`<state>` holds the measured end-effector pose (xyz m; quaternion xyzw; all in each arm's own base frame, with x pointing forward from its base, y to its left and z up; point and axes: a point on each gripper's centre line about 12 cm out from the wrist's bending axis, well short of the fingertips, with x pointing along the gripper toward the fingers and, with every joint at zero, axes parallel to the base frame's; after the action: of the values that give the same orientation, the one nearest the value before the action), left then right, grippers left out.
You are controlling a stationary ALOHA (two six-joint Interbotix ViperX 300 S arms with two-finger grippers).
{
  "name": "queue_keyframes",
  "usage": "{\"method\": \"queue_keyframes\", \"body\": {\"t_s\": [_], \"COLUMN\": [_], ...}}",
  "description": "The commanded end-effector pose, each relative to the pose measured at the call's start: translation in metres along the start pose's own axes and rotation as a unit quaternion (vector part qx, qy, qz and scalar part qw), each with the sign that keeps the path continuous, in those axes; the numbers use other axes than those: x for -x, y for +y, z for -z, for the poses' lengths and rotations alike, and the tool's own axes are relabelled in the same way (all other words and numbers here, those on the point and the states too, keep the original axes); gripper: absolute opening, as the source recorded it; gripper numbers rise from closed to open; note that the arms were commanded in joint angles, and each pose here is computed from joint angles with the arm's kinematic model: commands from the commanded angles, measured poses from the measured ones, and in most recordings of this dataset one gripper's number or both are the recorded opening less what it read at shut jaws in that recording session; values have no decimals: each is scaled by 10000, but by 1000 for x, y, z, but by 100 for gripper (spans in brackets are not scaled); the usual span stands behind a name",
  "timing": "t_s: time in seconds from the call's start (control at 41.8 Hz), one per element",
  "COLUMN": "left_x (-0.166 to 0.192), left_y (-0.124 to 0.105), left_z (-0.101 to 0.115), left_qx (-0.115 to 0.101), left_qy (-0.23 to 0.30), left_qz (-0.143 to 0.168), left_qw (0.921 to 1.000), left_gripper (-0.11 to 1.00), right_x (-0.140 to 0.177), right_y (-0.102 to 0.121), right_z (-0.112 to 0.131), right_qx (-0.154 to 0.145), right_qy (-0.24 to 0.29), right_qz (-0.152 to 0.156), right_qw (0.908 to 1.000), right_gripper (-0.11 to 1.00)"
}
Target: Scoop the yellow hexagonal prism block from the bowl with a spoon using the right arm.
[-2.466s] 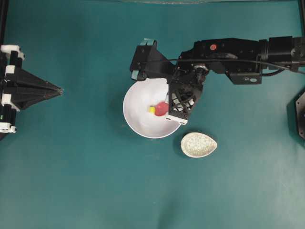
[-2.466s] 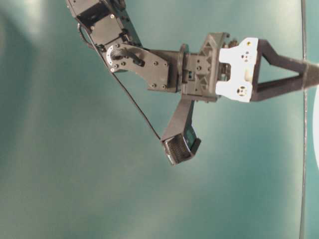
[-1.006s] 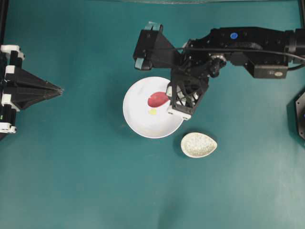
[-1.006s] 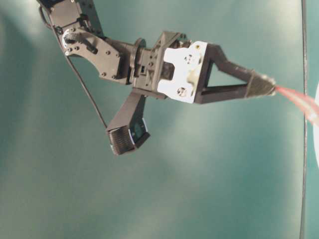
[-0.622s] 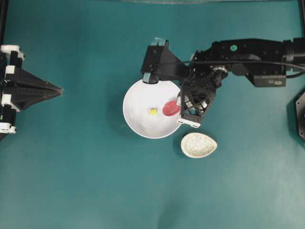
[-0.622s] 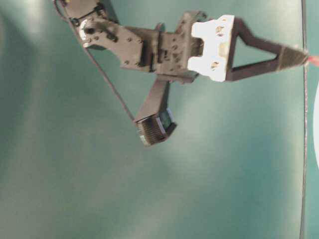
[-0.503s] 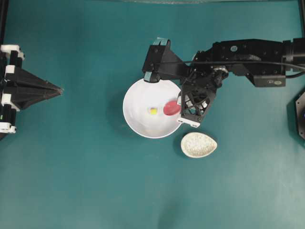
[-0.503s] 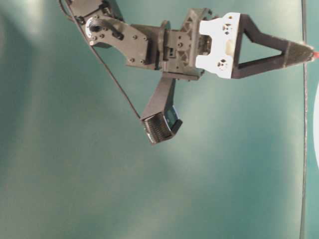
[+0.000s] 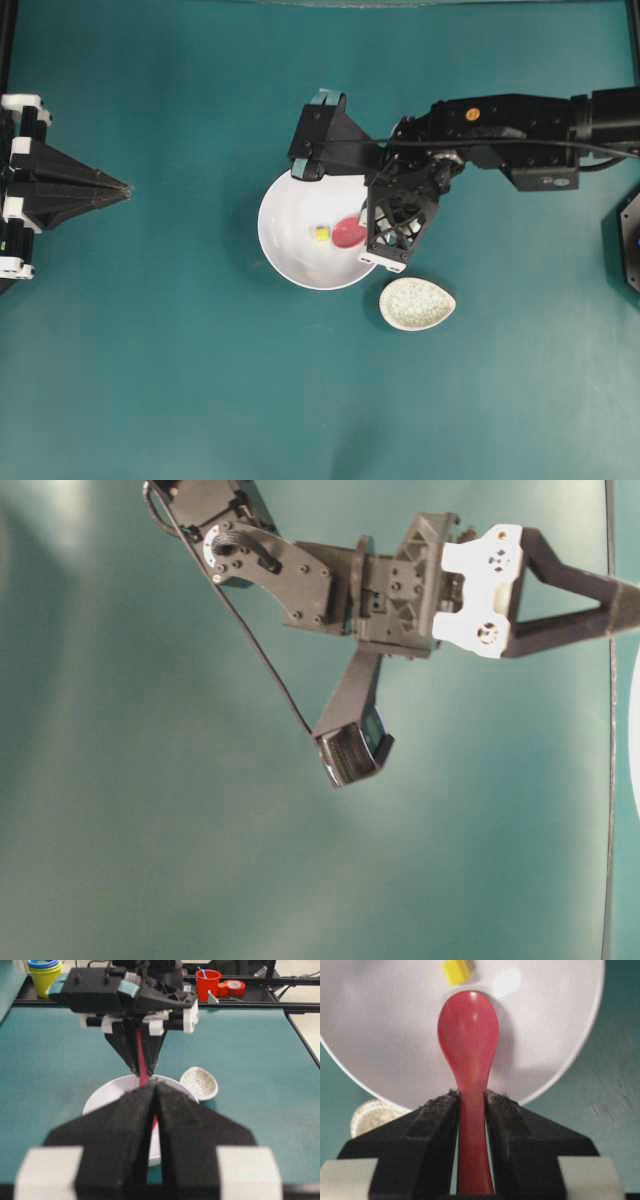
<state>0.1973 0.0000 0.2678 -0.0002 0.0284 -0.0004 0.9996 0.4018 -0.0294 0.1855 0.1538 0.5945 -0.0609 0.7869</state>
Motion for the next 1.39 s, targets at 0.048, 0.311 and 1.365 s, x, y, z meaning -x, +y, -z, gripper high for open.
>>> {"method": "queue_keyframes", "body": {"t_s": [0.048, 0.311, 1.365], "left_x": [-2, -2, -2], "left_y": [0, 0, 0], "left_z": [-3, -3, -3], "left_qx": [-7, -8, -7], "left_qy": [-38, -46, -46], "left_qz": [4, 11, 4], "left_qw": [10000, 10000, 10000], "left_gripper": [0, 0, 0], "right_x": [5, 2, 8], "right_y": [5, 5, 3], "right_z": [-8, -19, -23], "right_qx": [52, 65, 55], "right_qy": [-319, -762, -1632], "right_qz": [-67, -109, -157], "right_qw": [9995, 9970, 9865], "right_gripper": [24, 24, 24]}}
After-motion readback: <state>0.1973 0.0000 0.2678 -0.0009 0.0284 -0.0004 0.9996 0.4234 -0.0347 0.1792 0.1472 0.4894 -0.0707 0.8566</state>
